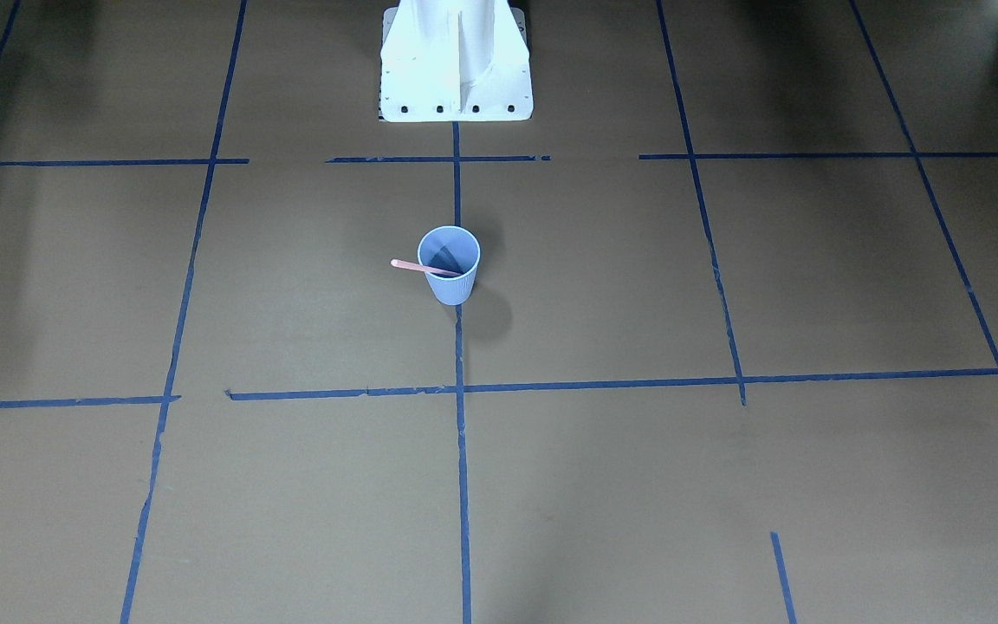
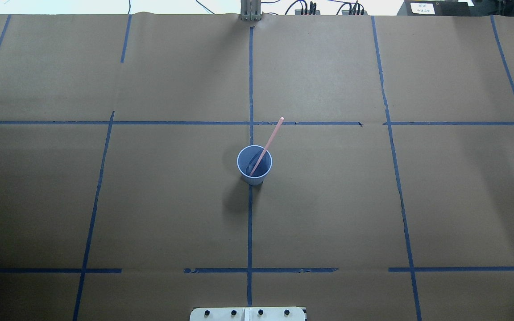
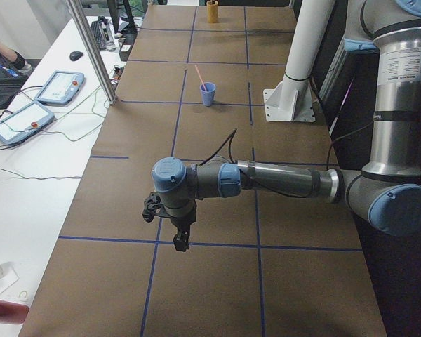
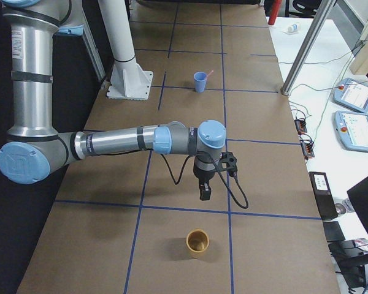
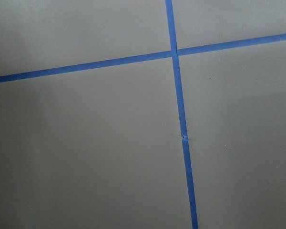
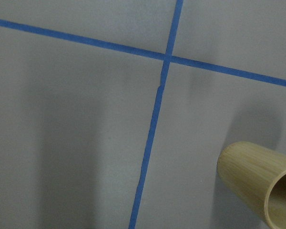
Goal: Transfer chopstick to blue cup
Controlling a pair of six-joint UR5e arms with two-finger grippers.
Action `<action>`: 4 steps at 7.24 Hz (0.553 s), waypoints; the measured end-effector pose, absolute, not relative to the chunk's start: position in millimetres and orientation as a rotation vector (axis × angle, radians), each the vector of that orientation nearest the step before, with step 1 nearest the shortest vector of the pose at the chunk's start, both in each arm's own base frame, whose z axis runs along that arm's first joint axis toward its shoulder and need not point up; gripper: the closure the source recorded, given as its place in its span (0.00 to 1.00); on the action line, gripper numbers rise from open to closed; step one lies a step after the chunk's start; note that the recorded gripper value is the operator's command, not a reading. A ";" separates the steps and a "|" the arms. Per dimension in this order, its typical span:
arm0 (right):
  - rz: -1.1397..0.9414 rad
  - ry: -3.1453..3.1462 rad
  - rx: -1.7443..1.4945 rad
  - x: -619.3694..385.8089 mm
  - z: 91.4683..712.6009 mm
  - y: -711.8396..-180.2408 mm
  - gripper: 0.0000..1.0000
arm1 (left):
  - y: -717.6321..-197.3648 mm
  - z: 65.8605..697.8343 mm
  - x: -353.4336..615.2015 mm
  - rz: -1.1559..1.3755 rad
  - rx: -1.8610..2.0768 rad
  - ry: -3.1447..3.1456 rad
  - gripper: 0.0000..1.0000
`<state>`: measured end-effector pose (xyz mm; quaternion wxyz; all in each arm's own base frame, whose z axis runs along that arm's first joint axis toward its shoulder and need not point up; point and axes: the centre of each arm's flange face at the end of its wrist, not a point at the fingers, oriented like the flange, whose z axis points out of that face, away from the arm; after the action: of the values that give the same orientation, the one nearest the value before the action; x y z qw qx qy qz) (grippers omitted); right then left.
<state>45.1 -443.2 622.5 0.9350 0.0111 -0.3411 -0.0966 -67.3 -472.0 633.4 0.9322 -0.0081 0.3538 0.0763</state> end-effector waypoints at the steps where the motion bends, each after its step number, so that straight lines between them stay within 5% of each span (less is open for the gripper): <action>1: -0.198 -0.698 0.026 47.5 643.6 -432.9 0.00 | -472.0 632.9 -67.3 0.156 -0.016 0.724 0.00; 4: -0.172 -0.709 0.028 56.0 673.1 -421.9 0.00 | -471.9 632.8 -67.3 0.155 -0.016 0.724 0.00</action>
<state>56.0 -421.9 673.1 0.9341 0.0136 -0.3465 -0.0843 -67.3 -471.9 632.8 0.9322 -0.0080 0.3538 0.0760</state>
